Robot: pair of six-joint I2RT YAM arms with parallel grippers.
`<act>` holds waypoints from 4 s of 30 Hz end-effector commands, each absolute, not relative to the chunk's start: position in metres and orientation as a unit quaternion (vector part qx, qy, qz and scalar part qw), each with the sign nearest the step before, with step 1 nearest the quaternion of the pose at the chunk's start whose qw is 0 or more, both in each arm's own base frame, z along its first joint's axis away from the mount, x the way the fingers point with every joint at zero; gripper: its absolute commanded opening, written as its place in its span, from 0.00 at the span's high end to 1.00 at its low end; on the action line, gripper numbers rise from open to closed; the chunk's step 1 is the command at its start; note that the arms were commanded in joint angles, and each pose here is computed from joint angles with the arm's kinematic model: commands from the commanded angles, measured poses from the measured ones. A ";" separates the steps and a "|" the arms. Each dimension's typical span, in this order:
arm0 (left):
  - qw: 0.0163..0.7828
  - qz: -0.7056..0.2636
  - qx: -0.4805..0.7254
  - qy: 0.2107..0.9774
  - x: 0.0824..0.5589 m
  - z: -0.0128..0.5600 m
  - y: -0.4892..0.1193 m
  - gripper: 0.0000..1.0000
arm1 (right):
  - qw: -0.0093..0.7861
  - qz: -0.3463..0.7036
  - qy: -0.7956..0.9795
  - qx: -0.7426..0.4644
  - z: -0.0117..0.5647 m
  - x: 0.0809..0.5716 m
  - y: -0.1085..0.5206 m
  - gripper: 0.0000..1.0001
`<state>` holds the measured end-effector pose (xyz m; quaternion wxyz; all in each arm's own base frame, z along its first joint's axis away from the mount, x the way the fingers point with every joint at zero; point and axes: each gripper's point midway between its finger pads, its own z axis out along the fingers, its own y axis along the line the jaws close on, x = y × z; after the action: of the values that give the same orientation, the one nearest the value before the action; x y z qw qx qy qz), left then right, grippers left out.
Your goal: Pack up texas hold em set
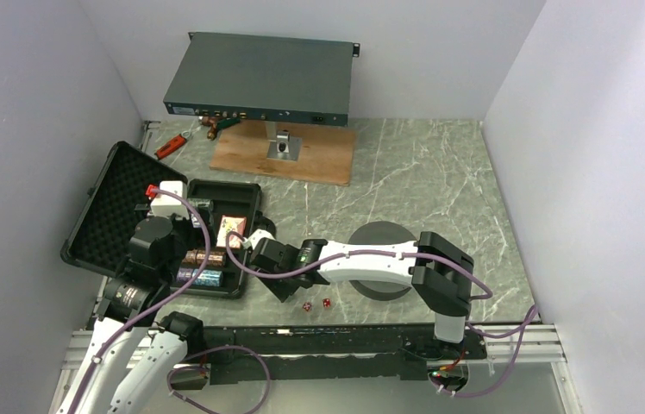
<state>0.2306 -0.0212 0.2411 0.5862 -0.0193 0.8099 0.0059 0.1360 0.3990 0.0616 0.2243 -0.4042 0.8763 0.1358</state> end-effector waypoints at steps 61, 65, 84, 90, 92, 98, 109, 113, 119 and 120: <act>0.671 -0.179 0.183 0.696 0.195 0.291 -0.100 0.06 | 0.314 0.213 0.872 -0.310 0.154 0.196 0.371 1.00; 0.673 -0.229 0.237 0.662 0.181 0.301 -0.123 0.10 | 0.321 0.261 0.854 -0.315 0.178 0.189 0.361 1.00; 0.582 -0.380 0.480 0.535 0.146 0.291 -0.217 0.12 | 0.337 0.416 0.764 -0.361 0.256 0.144 0.339 1.00; 0.561 -0.369 0.500 0.547 0.147 0.277 -0.237 0.11 | 0.351 0.419 0.758 -0.357 0.267 0.146 0.338 1.00; 0.558 -0.364 0.503 0.550 0.148 0.274 -0.241 0.12 | 0.355 0.420 0.758 -0.350 0.272 0.148 0.339 1.00; 0.567 -0.359 0.485 0.561 0.154 0.270 -0.244 0.13 | 0.366 0.437 0.747 -0.343 0.288 0.149 0.344 1.00; 0.570 -0.343 0.454 0.592 0.167 0.262 -0.245 0.14 | 0.378 0.439 0.741 -0.339 0.310 0.158 0.355 1.00; 0.555 -0.343 0.450 0.609 0.170 0.254 -0.247 0.19 | 0.380 0.444 0.738 -0.337 0.316 0.160 0.359 1.00; 0.559 -0.339 0.448 0.609 0.170 0.253 -0.247 0.23 | 0.376 0.448 0.739 -0.334 0.317 0.162 0.365 1.00; 0.561 -0.337 0.447 0.610 0.170 0.253 -0.247 0.26 | 0.375 0.449 0.739 -0.334 0.317 0.162 0.366 1.00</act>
<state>0.1682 -0.2460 0.2417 0.5381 0.4559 0.6226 -0.3391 0.1558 0.3501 0.2631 0.3238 -0.3448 0.7852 0.3997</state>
